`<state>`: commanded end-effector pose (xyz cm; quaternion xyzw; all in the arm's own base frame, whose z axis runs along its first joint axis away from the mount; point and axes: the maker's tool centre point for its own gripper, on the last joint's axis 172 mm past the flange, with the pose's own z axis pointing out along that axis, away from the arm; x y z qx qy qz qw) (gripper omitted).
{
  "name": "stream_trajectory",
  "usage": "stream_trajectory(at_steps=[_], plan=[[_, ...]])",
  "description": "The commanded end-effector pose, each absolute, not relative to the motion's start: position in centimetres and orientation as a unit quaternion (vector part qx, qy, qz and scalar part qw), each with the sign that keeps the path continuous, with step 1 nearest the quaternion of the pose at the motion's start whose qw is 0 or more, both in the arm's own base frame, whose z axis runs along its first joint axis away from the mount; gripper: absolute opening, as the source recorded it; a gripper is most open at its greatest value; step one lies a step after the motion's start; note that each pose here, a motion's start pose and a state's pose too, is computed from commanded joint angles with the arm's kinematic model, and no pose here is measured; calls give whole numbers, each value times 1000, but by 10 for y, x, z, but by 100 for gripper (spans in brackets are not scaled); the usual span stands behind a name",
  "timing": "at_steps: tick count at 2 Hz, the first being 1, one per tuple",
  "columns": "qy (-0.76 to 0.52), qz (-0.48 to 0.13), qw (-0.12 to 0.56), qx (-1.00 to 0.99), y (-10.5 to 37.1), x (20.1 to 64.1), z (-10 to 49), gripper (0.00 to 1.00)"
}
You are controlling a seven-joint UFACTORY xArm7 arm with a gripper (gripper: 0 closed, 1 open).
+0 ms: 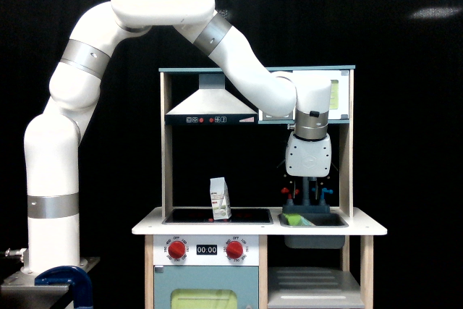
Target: Put the green box into the sink
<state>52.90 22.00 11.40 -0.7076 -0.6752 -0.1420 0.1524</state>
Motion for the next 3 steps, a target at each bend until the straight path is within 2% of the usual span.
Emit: stream_trajectory(at_steps=[1,2,3], plan=[[-675,-142,152,-708,146,458,171,100],[-675,-142,152,-708,63,399,188,100],[-675,-142,152,-708,34,392,199,100]])
